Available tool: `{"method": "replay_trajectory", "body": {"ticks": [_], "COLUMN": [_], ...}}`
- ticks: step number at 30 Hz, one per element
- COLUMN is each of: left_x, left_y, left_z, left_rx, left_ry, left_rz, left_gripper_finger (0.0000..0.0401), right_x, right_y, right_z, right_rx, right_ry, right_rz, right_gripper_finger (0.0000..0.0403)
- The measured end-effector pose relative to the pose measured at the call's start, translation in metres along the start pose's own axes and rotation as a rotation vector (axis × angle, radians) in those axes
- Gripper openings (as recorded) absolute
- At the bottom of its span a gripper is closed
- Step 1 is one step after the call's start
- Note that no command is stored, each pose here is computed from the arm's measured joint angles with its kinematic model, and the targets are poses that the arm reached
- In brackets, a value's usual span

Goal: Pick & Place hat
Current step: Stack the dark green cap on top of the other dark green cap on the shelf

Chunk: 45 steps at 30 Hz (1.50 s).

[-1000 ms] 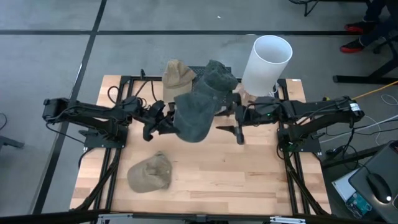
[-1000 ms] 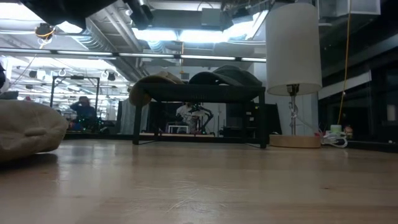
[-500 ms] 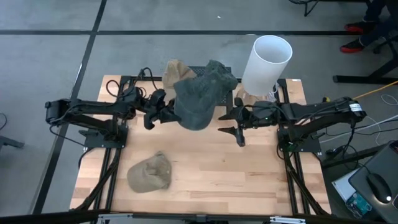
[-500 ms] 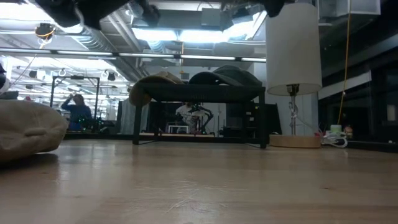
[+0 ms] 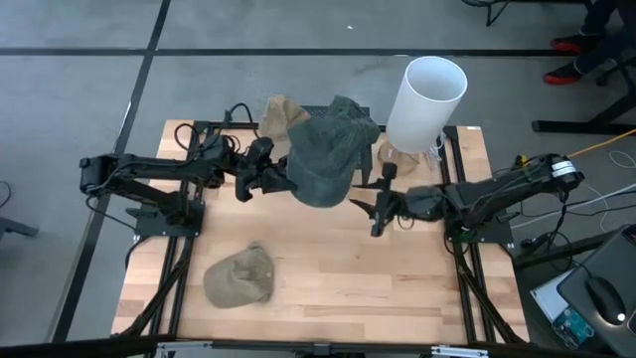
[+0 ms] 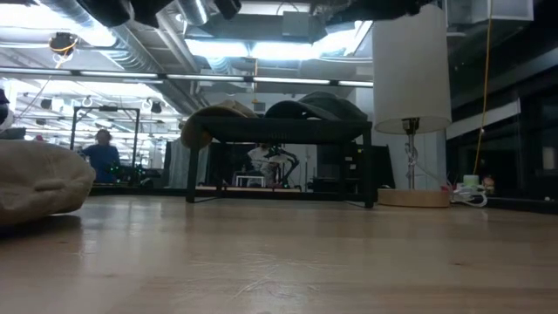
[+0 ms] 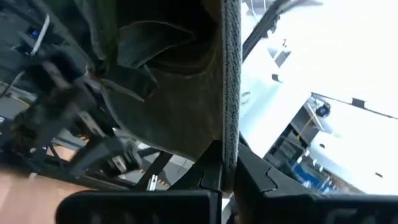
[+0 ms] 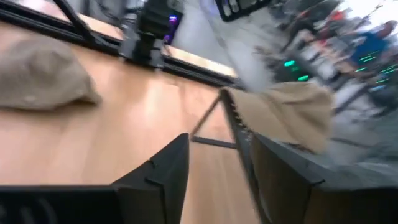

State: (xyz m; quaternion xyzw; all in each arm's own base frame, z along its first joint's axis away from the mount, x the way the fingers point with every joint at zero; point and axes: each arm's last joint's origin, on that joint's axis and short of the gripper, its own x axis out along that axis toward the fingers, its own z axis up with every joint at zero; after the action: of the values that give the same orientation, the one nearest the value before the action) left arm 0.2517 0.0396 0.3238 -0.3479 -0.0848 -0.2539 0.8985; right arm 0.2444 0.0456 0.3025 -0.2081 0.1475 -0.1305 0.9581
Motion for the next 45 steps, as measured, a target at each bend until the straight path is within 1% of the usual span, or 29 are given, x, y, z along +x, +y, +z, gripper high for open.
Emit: {"method": "replay_trajectory", "body": {"ticks": [2,5,10,13,16,19,23,26,28,30,34,36,38,40,42,43,45], "left_x": [-0.002,-0.004,-0.004,-0.003,-0.003,-0.003,-0.003,-0.003,-0.003,-0.004,-0.004,-0.004,-0.003,-0.003,-0.004,-0.004,-0.004], "left_y": [-0.001,0.001,0.008,0.008,0.006,0.005,0.005,0.005,0.005,0.005,0.004,0.003,0.001,-0.002,-0.003,-0.004,-0.005], "left_z": [0.004,0.006,0.003,0.004,0.006,0.006,0.006,0.006,0.006,0.006,0.005,0.004,0.004,0.005,0.005,0.005,0.006], "left_rx": [-0.006,-0.031,-0.146,-0.185,-0.192,-0.184,-0.164,-0.15,-0.148,-0.147,-0.134,-0.114,-0.088,-0.06,-0.05,-0.046,-0.038], "left_ry": [-0.022,-0.067,-0.129,-0.171,-0.204,-0.236,-0.235,-0.221,-0.187,-0.152,-0.092,-0.059,-0.033,-0.018,-0.007,-0.002,0.001], "left_rz": [0.007,0.047,0.165,0.188,0.174,0.178,0.182,0.175,0.154,0.132,0.093,0.071,0.039,-0.006,-0.026,-0.035,-0.05], "left_gripper_finger": [0.0009,0.0008,0.0013,0.0013,0.0012,0.0012,0.0012,0.0012,0.0012,0.0012,0.0012,0.0012,0.0012,0.0012,0.0012,0.0012,0.0012], "right_x": [-0.005,-0.009,-0.003,0.004,0.008,0.008,0.002,-0.002,-0.004,-0.008,-0.015,-0.017,-0.019,-0.022,-0.027,-0.029,-0.036], "right_y": [0.01,0.025,0.044,0.05,0.053,0.051,0.043,0.038,0.035,0.032,0.018,0.015,0.014,0.014,0.014,0.013,0.007], "right_z": [0.0,0.001,0.008,0.013,0.019,0.025,0.032,0.036,0.037,0.038,0.04,0.04,0.039,0.038,0.034,0.031,0.024], "right_rx": [-0.061,-0.172,-0.383,-0.505,-0.57,-0.578,-0.529,-0.491,-0.433,-0.331,-0.033,0.052,0.088,0.116,0.149,0.173,0.274], "right_ry": [0.013,0.029,0.044,0.065,0.042,0.02,0.026,0.011,-0.004,-0.007,-0.025,-0.045,-0.062,-0.085,-0.107,-0.116,-0.122], "right_rz": [-0.038,-0.105,-0.282,-0.382,-0.425,-0.475,-0.562,-0.584,-0.59,-0.606,-0.668,-0.669,-0.648,-0.599,-0.513,-0.452,-0.324], "right_gripper_finger": [0.016,0.0146,0.0126,0.0115,0.0106,0.0098,0.009,0.0087,0.0087,0.0087,0.0087,0.0087,0.0087,0.0087,0.0087,0.0087,0.0087]}}
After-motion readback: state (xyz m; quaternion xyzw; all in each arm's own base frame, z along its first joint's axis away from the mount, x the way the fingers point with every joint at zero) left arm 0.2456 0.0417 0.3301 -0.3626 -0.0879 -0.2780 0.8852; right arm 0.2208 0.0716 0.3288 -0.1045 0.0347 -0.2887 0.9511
